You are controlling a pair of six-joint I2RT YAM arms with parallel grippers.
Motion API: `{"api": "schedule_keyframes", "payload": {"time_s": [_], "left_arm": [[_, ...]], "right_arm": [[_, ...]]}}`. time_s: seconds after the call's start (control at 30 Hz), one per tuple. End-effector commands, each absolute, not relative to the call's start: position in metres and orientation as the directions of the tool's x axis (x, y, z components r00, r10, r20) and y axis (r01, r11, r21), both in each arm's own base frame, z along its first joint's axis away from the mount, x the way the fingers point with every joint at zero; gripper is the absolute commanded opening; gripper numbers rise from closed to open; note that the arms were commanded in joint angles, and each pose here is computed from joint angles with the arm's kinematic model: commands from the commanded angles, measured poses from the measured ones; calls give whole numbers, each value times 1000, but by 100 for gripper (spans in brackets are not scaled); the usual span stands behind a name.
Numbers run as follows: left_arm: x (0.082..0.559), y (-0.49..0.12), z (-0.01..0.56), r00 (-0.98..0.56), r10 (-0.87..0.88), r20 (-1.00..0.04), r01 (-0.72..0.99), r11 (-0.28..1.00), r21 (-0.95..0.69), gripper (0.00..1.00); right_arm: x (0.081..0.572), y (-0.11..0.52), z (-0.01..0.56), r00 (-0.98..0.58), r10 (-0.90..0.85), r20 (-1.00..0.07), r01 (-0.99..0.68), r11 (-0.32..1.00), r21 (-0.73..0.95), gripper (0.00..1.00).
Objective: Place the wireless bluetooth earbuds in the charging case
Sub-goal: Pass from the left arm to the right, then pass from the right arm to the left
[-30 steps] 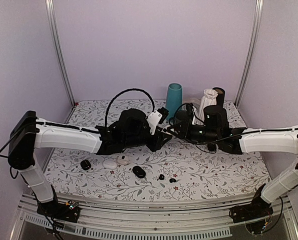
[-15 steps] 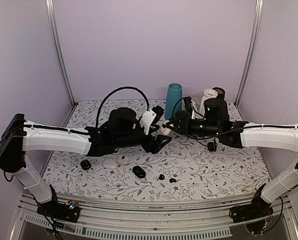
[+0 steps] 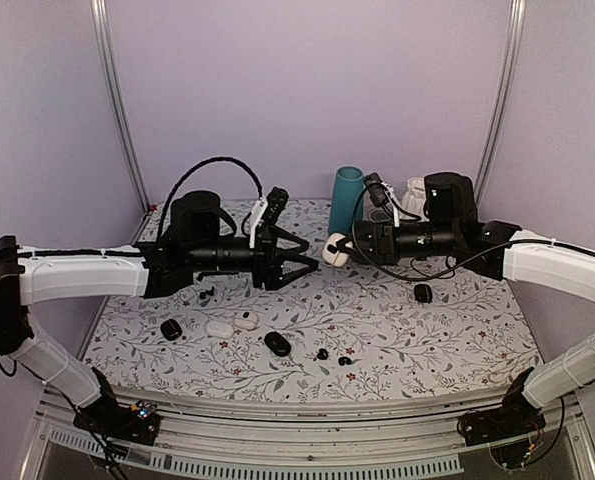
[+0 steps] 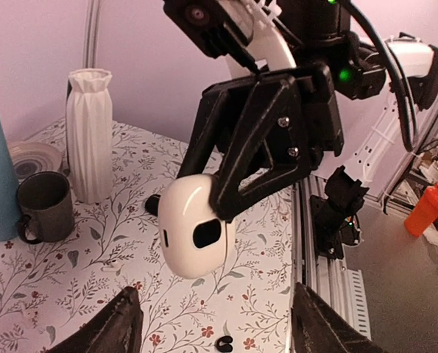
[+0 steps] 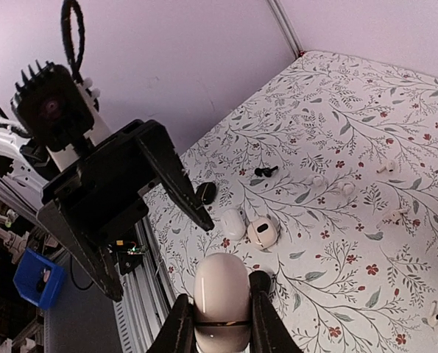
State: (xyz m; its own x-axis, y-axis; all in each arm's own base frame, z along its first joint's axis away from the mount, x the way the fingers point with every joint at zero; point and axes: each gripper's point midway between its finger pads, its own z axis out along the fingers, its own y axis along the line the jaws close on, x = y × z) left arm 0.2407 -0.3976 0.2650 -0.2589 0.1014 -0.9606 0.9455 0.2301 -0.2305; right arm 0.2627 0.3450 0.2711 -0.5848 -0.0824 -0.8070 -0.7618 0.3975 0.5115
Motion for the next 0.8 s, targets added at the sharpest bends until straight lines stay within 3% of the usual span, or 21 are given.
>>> {"api": "schedule_keyframes", "payload": {"time_s": [0.0, 0.3, 0.77], "left_arm": [[217, -398, 287, -293, 67, -954, 956, 41, -291, 69], [202, -411, 293, -386, 81, -919, 908, -144, -394, 66], [202, -409, 305, -393, 61, -918, 901, -178, -397, 56]], "right_arm": [[240, 345, 304, -478, -119, -871, -856, 288, 430, 4], [225, 356, 318, -426, -162, -890, -893, 235, 384, 4], [213, 365, 302, -436, -275, -857, -900, 162, 405, 4]]}}
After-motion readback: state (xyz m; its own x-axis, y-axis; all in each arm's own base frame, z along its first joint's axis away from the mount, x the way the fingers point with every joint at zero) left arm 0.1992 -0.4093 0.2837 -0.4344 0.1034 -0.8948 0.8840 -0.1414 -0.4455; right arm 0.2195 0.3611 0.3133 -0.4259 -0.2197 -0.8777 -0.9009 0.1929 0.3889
